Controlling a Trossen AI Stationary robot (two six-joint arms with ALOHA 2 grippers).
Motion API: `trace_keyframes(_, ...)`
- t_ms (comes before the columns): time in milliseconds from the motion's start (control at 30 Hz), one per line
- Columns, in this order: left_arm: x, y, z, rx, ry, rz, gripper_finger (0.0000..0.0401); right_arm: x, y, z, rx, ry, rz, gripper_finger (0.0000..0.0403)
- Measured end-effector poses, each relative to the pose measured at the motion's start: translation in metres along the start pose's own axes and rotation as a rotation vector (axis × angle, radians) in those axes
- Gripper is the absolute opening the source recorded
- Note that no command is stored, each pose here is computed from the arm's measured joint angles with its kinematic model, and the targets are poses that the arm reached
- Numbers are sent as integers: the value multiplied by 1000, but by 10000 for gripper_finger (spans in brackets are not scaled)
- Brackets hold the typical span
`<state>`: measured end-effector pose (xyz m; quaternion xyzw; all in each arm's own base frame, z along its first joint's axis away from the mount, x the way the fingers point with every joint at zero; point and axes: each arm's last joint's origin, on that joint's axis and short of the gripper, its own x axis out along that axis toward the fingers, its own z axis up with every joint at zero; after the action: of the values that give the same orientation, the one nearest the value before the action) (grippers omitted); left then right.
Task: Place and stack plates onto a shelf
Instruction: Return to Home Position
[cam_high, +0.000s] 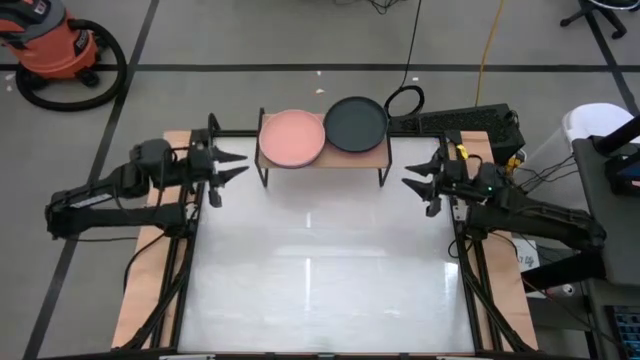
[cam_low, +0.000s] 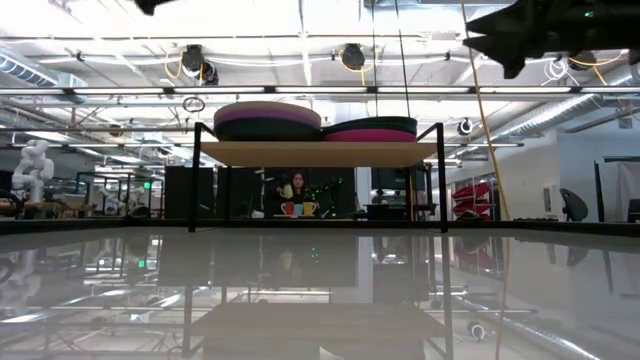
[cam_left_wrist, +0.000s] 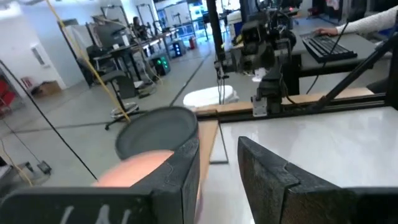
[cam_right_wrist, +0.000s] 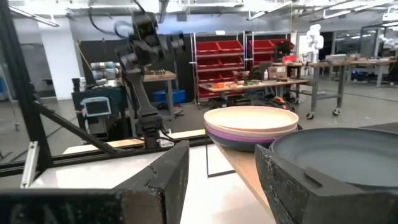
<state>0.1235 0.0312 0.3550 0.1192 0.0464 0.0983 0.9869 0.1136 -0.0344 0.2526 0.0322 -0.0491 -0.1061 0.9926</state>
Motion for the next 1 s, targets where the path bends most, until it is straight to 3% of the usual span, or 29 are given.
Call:
trace_keyframes(267,-10,-14,-57,-109,-40,34,113,-19,3,2,24,-9,33,164)
trace_keyframes(567,-10,-26,-101,-145,-142,56,113,-23,2,-13,72,94,25,164)
trace_keyframes(767,-8,-27,-111,-168,-146,85,113,-20,1,-37,93,132,60,157)
trace_keyframes(1000,-7,-28,-116,-182,-98,76,113,-22,0,-53,103,121,71,108)
